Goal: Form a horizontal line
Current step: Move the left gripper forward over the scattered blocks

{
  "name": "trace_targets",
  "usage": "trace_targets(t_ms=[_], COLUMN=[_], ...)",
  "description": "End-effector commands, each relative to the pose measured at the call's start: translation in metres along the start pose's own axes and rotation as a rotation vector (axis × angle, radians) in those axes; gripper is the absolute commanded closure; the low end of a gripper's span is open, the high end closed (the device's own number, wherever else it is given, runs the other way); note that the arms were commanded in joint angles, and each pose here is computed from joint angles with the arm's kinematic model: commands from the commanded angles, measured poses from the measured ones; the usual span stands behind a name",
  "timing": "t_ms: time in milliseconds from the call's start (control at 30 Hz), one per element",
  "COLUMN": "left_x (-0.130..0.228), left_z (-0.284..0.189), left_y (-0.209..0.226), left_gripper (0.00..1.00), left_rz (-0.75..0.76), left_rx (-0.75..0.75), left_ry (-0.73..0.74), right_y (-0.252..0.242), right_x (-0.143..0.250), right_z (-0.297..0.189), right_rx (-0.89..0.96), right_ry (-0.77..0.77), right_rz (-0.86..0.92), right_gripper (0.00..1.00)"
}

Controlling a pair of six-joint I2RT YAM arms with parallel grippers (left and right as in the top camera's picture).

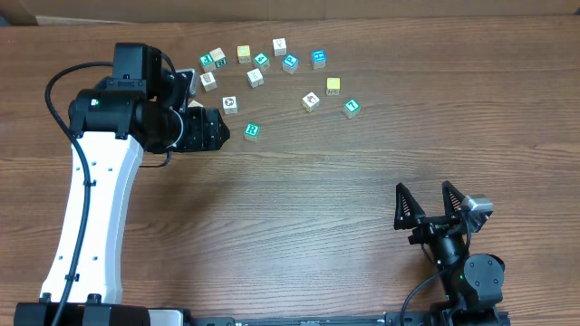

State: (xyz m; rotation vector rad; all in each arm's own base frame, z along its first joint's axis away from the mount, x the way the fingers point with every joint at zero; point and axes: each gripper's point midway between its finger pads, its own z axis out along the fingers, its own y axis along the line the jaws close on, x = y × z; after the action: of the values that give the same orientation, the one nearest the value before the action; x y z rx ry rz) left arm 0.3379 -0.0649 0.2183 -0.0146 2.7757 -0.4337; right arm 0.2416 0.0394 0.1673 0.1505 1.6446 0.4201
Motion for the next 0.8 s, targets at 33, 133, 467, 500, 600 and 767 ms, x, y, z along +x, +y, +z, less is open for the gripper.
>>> trace_targets(t_ms=[33, 133, 467, 500, 600, 767], left_x=[-0.0066, -0.0075, -0.009, -0.0093, -0.0109, -0.0147], left_z=[-0.0027, -0.0027, -0.003, -0.003, -0.0031, -0.0032], left_y=[0.0092, 0.0099, 0.0139, 0.0139, 0.0137, 0.0133], left_gripper=[0.16, 0.15, 0.09, 0.09, 0.09, 0.09], left_rz=[-0.047, -0.048, -0.051, -0.051, -0.049, -0.046], left_rx=[-0.053, -0.056, -0.08, -0.08, -0.079, -0.077], left_ry=[-0.023, -0.027, -0.034, -0.036, -0.042, -0.057], right_y=[-0.0001, -0.0001, -0.0002, -0.0002, -0.0001, -0.0001], right_x=[-0.0029, -0.0029, -0.0029, -0.0029, -0.0029, -0.0029], right_z=[-0.0006, -0.0006, -0.0006, -0.0006, -0.0006, -0.0006], right_rx=[-0.001, -0.001, -0.001, -0.001, -0.001, -0.001], right_ry=[-0.016, -0.016, -0.016, -0.016, -0.016, -0.016], right_rz=[0.002, 0.002, 0.002, 0.002, 0.002, 0.002], right_gripper=[0.0, 0.0, 0.0, 0.0, 0.0, 0.0])
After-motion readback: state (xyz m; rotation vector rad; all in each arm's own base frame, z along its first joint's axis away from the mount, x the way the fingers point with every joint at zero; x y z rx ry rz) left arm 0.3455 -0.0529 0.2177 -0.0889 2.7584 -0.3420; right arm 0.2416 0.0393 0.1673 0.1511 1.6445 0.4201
